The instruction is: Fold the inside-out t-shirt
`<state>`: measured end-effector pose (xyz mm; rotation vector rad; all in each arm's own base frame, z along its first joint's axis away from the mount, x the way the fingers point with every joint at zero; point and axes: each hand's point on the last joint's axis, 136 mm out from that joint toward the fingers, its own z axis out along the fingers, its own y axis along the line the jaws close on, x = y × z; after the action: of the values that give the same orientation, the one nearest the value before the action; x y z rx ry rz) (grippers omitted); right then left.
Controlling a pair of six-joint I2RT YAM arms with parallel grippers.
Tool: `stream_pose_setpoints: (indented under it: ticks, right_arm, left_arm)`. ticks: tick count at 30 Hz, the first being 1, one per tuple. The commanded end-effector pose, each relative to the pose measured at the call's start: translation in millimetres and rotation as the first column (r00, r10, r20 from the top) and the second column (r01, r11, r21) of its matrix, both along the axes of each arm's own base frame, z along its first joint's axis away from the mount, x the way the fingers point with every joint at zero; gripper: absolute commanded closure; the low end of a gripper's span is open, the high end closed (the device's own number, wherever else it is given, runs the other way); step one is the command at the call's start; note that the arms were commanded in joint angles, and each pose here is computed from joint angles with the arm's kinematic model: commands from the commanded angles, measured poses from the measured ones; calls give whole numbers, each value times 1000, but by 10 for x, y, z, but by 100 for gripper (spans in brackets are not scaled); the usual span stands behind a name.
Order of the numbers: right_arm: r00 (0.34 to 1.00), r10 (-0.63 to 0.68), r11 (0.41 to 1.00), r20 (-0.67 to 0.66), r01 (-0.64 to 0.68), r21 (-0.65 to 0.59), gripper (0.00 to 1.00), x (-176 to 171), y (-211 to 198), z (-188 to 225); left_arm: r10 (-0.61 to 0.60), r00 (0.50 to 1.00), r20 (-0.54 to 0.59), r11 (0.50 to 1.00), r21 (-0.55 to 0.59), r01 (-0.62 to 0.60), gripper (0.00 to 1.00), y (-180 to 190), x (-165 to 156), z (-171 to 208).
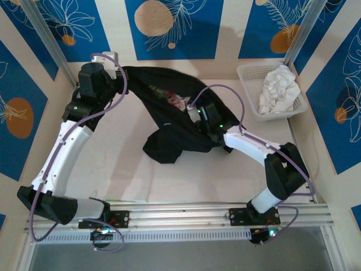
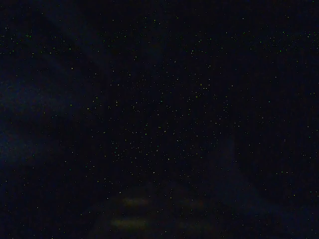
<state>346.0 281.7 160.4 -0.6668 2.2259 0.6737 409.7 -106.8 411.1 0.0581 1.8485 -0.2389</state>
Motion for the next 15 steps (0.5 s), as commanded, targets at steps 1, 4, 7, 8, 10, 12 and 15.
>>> stream_pose_setpoints:
  ticks: [1,4,7,8,10,12,15]
  right_arm:
    - [988,141,980,65,-148,130,100,-152,205,308]
    - [977,196,965,84,-208,159,100,-182,352,421]
    - [984,145,977,103,-159,142,100,-66,341,486]
    - [988,115,983,106,-129,133,100,-1,298,518]
    - [991,48,990,126,-64,124,100,128,183,614]
    - [987,15,986,160,-41,161,100,199,102,813]
    - [976,13,964,217,-70,255,100,193,50,1198]
  left_arm:
    - [127,990,-69,991,39,-124,100,255,228,-393]
    - [139,972,-191,988,99,-122,100,232,404,-927]
    - [140,949,-283,986,127,-107,100,195,497,-1365]
    - [141,943,-300,986,132,-105,100,192,505,-1486]
    - [141,937,-319,986,130,-104,100,193,497,-1671]
    - [146,927,-344,987,120,-111,100,218,482,-1880]
    - [170,900,-401,985,109,-137,100,289,449,-2224]
